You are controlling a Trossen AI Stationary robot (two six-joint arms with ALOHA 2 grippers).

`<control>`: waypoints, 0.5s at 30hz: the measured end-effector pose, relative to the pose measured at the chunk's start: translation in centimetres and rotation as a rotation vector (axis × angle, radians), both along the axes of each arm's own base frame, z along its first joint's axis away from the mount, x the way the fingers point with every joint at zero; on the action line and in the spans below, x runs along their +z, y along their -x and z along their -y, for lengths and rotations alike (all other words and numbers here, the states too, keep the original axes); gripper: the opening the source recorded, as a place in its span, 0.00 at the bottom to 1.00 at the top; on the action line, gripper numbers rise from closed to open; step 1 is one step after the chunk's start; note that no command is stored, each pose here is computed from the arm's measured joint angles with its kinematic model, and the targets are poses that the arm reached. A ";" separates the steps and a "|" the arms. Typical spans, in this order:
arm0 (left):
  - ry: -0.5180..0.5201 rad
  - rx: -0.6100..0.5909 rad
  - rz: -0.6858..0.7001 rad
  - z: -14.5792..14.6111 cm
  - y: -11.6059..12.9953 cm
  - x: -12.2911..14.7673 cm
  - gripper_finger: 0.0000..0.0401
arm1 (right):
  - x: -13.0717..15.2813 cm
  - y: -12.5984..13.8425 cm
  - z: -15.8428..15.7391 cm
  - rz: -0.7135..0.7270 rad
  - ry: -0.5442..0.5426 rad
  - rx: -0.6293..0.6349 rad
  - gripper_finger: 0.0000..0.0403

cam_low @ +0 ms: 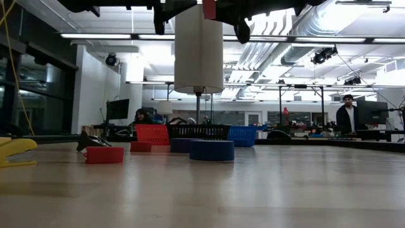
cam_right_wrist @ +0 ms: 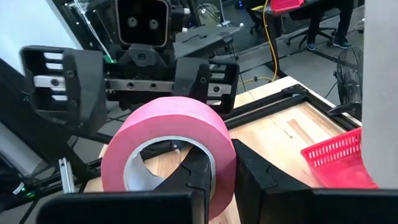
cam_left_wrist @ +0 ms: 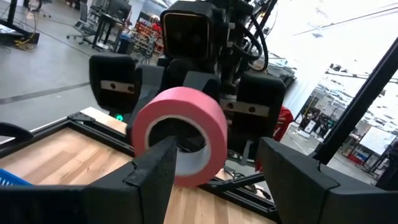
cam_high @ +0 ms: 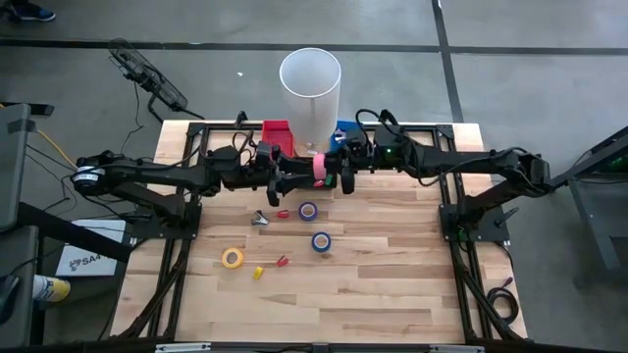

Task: Pick and place Stapler, Stapler remover, tape
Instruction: Put the pink tape into the red bin

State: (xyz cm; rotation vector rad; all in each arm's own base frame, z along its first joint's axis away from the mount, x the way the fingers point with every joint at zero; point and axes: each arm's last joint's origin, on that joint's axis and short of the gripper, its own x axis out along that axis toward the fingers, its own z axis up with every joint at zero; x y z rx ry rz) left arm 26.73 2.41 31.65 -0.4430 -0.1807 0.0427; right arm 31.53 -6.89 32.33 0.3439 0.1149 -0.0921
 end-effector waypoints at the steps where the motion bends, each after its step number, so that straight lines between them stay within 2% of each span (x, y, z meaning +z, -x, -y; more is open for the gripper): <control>1: 0.000 0.000 0.000 0.0 0.0 0.0 0.56 | -0.1 -0.2 0.0 0.007 -0.011 -0.001 0.08; 15: -0.001 -0.002 -0.004 0.0 0.0 0.0 0.56 | -0.9 -1.8 0.4 0.082 -0.054 -0.040 0.08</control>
